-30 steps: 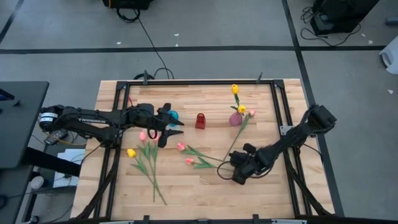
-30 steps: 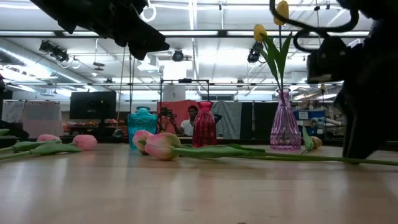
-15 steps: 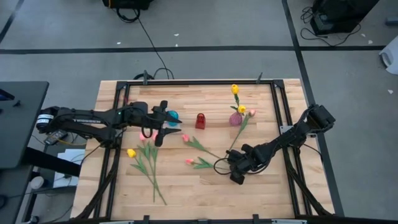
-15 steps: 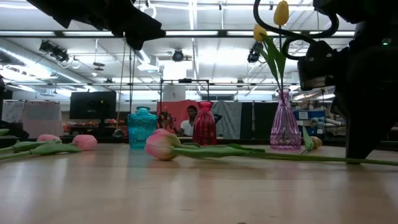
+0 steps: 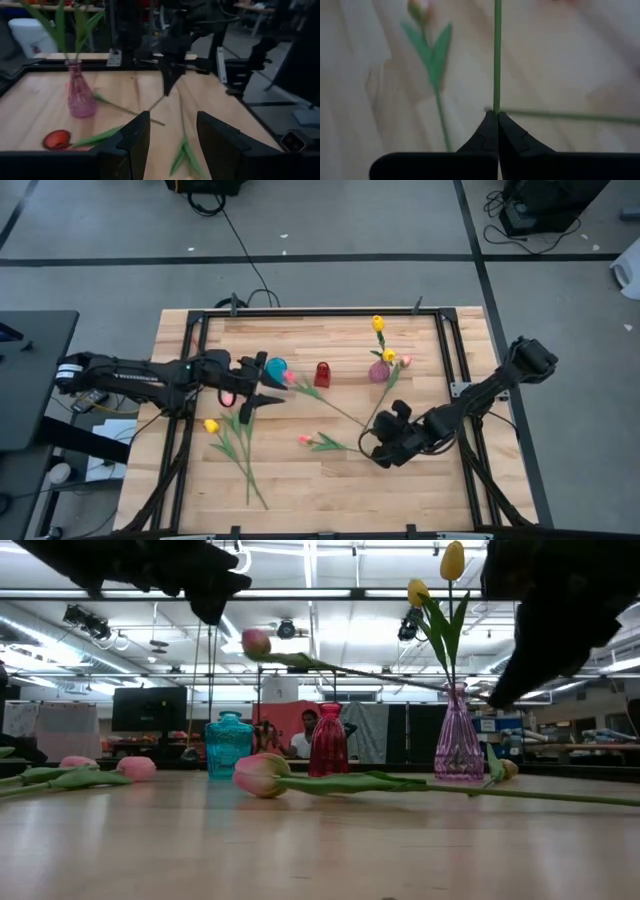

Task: Sort flowers into vase by color
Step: Put the middle pink flower into the red vase

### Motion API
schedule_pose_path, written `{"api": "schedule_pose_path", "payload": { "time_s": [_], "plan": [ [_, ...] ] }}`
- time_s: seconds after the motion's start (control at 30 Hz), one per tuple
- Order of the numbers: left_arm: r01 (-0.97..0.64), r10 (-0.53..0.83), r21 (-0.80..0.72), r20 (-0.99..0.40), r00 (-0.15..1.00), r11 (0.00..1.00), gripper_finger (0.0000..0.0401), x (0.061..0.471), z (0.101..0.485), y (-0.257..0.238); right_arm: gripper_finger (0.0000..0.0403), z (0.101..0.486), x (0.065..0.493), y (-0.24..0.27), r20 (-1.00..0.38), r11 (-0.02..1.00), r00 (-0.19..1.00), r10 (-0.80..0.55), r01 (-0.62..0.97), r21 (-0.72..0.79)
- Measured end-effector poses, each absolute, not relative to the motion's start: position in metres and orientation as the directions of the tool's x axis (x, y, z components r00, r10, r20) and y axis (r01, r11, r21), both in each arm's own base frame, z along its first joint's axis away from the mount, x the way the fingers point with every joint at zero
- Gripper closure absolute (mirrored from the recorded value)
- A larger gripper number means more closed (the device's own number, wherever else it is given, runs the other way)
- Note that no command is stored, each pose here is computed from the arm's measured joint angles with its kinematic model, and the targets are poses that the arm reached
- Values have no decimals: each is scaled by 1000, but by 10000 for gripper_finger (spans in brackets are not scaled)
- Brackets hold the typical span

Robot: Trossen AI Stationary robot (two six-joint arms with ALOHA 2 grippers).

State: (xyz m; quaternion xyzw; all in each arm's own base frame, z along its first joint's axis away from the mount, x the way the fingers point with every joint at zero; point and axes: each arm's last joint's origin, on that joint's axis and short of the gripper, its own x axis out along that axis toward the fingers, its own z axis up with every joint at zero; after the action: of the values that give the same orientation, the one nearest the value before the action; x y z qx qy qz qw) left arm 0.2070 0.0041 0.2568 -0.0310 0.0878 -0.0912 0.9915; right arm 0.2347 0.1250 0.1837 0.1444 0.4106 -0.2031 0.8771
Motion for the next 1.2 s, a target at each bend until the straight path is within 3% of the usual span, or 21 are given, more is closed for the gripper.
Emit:
{"api": "schedule_pose_path", "payload": {
  "time_s": [0.37, 0.73, 1.2],
  "plan": [
    [132, -143, -131, -80, 986, 983, 233, 214, 241, 5, 402, 200, 249, 116, -546, 840, 703, -456, 543, -2],
    [94, -70, -173, 141, 988, 980, 233, 243, 239, 8, 402, 226, 280, 104, -338, 883, 828, -448, 469, -21],
    [97, -67, -119, 233, 970, 988, 233, 268, 265, 9, 402, 231, 288, 93, -308, 888, 842, -443, 460, -18]
  ]
}}
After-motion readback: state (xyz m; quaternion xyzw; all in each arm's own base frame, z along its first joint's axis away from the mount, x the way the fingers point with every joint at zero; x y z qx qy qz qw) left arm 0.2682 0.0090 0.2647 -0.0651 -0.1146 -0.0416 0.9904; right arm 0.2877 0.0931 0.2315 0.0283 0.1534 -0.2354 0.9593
